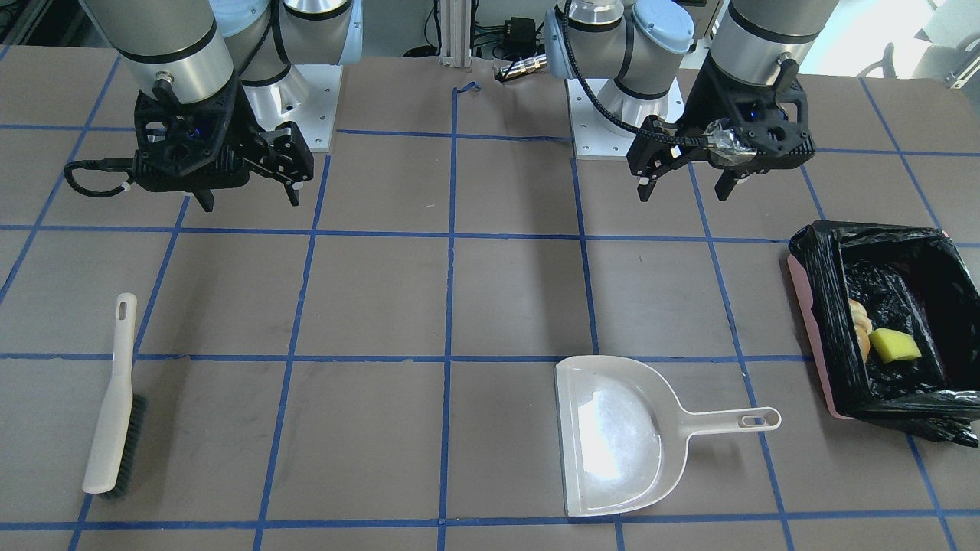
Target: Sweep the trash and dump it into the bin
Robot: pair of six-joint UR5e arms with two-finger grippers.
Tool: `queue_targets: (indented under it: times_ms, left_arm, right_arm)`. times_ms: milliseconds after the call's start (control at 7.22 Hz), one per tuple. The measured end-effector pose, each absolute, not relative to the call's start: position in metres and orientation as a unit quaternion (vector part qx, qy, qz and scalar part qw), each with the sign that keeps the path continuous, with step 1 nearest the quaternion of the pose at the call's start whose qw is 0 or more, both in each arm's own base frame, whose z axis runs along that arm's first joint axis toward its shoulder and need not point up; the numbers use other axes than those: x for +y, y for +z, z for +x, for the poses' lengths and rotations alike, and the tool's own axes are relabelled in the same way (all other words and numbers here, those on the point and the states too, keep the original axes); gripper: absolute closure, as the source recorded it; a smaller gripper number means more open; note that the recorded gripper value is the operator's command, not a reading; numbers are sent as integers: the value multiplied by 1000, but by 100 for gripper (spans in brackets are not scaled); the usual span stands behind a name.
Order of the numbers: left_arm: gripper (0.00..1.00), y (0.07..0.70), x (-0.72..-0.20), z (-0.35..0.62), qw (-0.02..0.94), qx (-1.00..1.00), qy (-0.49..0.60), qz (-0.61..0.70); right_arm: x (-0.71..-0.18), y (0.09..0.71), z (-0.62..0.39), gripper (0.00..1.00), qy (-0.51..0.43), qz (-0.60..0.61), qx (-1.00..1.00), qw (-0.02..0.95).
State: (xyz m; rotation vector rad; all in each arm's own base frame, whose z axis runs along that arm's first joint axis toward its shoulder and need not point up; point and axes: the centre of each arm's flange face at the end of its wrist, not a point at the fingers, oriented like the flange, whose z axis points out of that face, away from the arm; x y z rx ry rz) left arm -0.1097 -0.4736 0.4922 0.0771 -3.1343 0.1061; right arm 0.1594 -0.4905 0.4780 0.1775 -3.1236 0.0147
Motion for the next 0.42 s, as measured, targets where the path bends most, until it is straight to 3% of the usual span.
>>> queue_targets:
  times_ms: [416]
  left_arm:
    - [0,492,-473,-109,2,-999,34,23]
  right_arm:
    - [-491,479,159,0,7,57,-998,6]
